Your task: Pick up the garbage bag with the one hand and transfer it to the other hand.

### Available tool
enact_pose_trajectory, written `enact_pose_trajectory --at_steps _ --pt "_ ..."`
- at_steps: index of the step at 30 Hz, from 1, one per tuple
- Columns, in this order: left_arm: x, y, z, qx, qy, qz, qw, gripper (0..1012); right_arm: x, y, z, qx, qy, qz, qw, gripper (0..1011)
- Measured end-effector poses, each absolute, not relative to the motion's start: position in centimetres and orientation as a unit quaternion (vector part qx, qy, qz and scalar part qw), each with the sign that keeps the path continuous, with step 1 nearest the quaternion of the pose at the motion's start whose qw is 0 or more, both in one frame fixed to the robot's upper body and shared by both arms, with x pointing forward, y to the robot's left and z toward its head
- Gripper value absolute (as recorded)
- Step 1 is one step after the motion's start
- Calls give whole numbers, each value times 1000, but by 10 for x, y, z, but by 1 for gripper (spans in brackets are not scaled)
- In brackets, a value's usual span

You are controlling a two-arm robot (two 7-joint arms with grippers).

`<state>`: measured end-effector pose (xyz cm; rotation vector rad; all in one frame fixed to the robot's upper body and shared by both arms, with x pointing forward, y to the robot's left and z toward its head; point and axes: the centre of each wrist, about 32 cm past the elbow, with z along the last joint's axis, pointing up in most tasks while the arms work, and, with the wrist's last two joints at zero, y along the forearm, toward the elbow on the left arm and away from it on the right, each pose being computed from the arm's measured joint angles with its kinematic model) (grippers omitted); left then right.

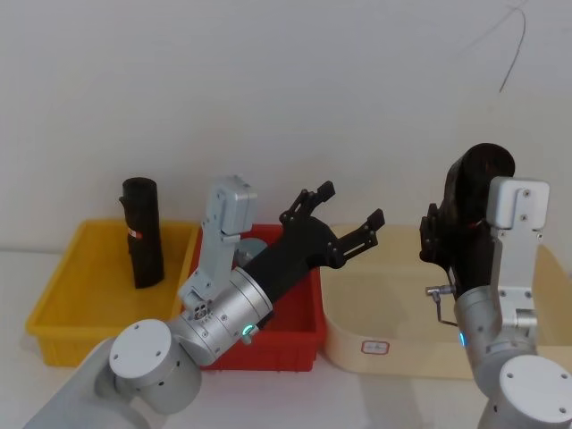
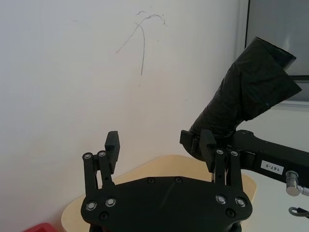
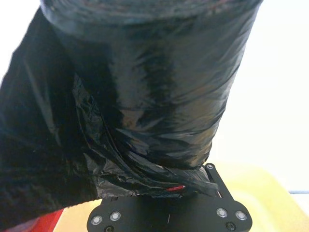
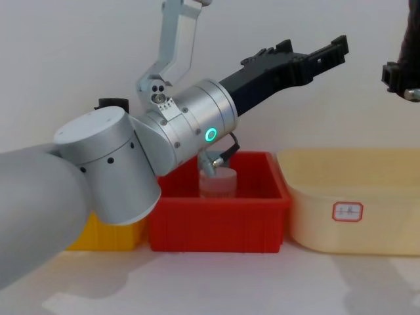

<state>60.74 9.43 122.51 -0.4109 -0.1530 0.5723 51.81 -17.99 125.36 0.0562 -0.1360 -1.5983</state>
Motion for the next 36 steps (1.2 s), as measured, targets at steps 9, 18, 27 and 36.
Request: enact_pose_trajectory --at_steps 9,18,27,36 --pt "607 94 1225 -201 -75 280 936 1002 524 -183 1256 9 -74 -708 702 456" --pt "607 94 1225 -201 -75 280 936 1002 535 -186 1259 -13 -79 -699 710 456" --pt "607 94 1225 -201 -75 280 936 1002 545 -192 1260 -37 -67 -704 706 456" --pt "607 94 1225 -201 -75 280 936 1002 547 -197 1260 -48 -48 -721 690 639"
